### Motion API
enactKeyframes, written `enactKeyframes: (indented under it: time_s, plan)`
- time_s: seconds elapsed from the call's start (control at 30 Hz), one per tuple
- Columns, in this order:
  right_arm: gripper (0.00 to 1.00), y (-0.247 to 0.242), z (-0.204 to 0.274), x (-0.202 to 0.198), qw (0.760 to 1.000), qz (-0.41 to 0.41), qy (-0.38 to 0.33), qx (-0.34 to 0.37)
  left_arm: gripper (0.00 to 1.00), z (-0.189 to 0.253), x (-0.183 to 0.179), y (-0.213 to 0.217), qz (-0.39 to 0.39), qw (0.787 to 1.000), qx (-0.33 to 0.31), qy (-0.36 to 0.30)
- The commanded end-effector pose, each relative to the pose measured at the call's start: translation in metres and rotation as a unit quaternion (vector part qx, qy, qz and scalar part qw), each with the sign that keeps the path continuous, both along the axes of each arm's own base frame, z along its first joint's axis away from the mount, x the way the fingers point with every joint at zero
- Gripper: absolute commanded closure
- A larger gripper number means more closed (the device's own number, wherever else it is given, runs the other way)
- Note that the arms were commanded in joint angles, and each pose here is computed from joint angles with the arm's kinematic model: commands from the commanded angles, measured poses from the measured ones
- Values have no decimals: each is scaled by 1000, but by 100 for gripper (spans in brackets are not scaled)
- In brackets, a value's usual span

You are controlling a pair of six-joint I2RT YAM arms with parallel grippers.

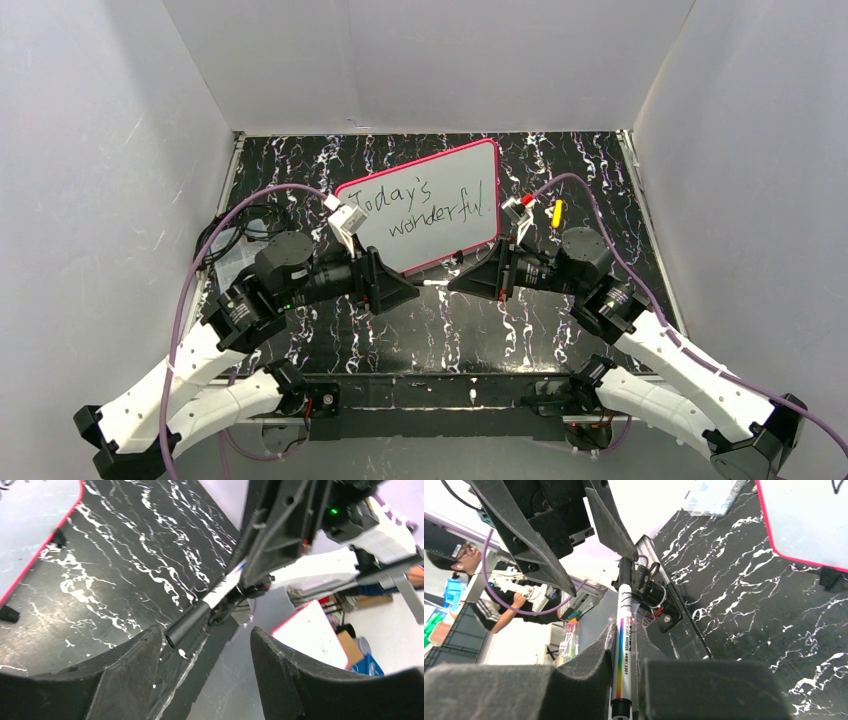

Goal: Write a sentence on the whiteboard
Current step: Close the whiteboard marker at the center of the board.

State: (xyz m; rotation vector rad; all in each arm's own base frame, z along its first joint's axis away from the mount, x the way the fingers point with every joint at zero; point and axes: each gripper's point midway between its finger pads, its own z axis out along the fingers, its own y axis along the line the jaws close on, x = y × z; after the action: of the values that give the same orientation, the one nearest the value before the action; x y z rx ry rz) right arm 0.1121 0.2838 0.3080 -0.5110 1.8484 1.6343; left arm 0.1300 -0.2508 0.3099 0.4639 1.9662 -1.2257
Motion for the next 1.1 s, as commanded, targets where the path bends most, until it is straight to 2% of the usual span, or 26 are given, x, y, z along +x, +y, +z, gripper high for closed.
enactKeyframes:
  time_s: [0.0,0.07,0.3,0.5,0.9,1.07]
  plan:
    - [99,0,35,-14,997,34,-28,56,38,9,-30,3,-76,997,-16,-16]
    - [99,1,38,-17,997,42,-27,63,45,9,-31,7,-70,997,-13,-19]
    - [99,0,47,-23,995,57,-24,82,53,17,-36,8,-81,996,-29,-30]
    - [99,0,49,-28,993,74,-20,87,64,21,-39,7,-89,995,-38,-33]
    - [99,1,44,-32,992,91,-14,81,64,32,-48,5,-114,990,-61,-50]
    - [99,1,43,-33,992,94,-13,79,71,31,-47,3,-118,990,-60,-48]
